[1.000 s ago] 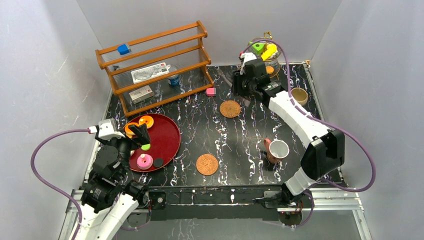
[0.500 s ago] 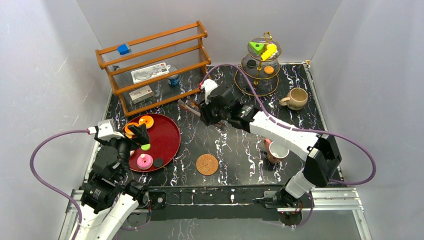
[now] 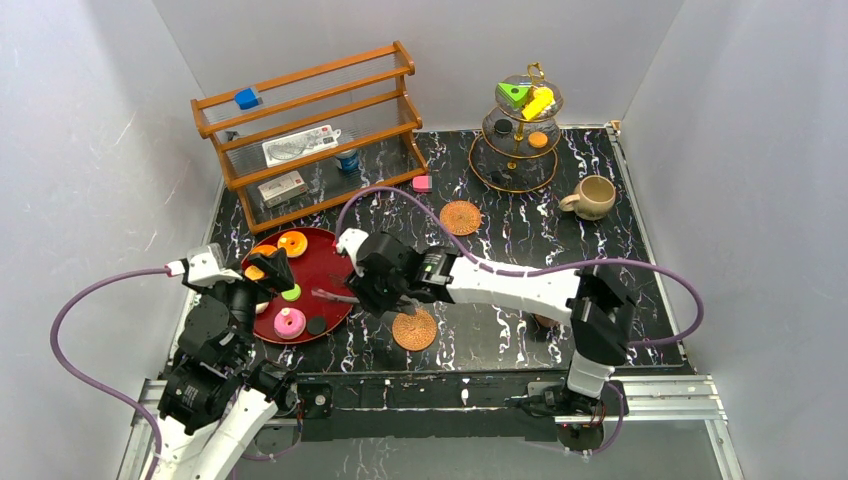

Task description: Serve the afternoon tea

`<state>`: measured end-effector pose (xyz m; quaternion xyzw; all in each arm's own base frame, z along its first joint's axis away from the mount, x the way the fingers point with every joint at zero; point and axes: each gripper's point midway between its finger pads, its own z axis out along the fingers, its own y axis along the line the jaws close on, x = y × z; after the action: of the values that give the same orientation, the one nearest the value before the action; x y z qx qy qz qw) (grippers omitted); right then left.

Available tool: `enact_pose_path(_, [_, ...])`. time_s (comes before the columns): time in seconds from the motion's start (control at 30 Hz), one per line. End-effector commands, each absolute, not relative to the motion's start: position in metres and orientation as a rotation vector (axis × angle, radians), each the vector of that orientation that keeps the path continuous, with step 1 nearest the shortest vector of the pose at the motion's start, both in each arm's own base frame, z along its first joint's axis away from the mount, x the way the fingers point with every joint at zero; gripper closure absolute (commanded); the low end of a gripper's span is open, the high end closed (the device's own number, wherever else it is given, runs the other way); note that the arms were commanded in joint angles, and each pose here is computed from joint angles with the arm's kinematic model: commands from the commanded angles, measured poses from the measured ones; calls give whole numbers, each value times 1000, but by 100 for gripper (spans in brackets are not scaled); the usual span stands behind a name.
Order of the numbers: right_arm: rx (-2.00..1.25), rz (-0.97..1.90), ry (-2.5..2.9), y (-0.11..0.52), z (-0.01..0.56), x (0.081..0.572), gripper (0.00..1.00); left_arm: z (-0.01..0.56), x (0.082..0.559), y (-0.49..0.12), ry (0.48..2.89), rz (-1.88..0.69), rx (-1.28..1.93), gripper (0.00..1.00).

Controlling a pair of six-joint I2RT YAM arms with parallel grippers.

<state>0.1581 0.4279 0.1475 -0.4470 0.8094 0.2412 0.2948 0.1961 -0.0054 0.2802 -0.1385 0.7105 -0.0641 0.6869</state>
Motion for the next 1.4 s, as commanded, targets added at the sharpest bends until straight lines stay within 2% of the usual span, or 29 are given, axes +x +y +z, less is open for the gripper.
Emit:
enact_pose_path(0.0, [-1223, 687, 2118, 446, 166, 142, 47, 286, 193, 1, 1556, -140, -350, 6])
enact_pose_path(0.63, [-1389, 656, 2153, 455, 136, 114, 46, 286, 191, 4, 1553, -138, -367, 6])
enact_pose_path(1.07, [-1304, 400, 2232, 436, 124, 138, 46, 286, 191, 4, 1553, -136, -369, 6])
enact_pose_path(1.37, [-1297, 541, 2183, 448, 146, 130, 46, 286, 191, 5, 1551, -134, -372, 6])
